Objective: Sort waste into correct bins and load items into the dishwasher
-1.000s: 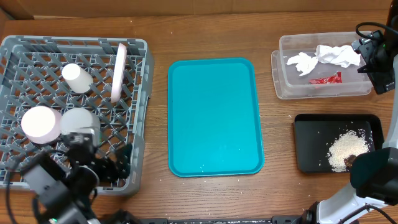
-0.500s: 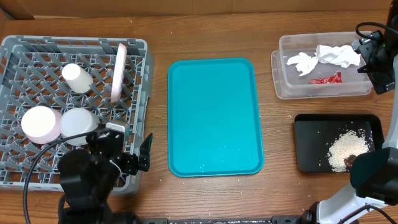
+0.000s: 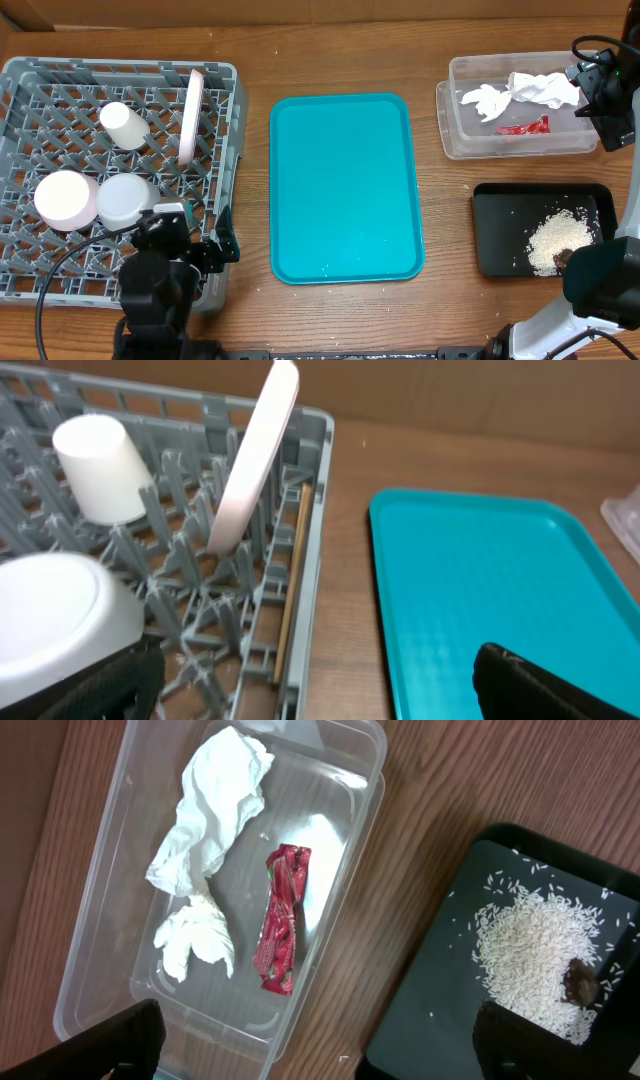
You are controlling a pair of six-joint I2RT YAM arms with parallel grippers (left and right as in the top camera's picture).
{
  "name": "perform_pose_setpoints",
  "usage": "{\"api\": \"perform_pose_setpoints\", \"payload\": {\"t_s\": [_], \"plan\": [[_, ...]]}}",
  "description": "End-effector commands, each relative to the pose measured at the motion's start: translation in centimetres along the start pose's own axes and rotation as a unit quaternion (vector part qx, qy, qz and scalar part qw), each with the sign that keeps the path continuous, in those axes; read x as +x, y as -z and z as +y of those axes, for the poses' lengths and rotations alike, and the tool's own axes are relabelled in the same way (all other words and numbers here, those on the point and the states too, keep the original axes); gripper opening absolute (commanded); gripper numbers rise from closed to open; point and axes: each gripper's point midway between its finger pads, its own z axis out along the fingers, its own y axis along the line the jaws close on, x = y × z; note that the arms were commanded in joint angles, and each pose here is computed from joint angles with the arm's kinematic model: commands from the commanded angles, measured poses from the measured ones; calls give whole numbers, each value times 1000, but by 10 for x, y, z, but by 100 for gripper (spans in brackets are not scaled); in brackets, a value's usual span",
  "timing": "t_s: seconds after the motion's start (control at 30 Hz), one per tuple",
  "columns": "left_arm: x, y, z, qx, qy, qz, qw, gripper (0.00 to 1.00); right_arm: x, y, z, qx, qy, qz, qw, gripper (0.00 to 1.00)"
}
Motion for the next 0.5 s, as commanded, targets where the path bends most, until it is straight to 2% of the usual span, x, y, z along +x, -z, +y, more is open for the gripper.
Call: {"api": "perform_pose_setpoints", "payload": {"t_s": [0.0, 0.27, 0.47], "plan": [[13, -6, 2, -3, 7, -16, 1000, 100, -5, 11, 1, -11, -4, -13, 1000, 100], [26, -8, 2, 10, 6, -79, 997, 100, -5, 11, 1, -11, -4, -13, 1000, 100], [18, -4, 14, -17, 14, -146, 989, 100, -5, 11, 1, -12, -4, -13, 1000, 100]]}}
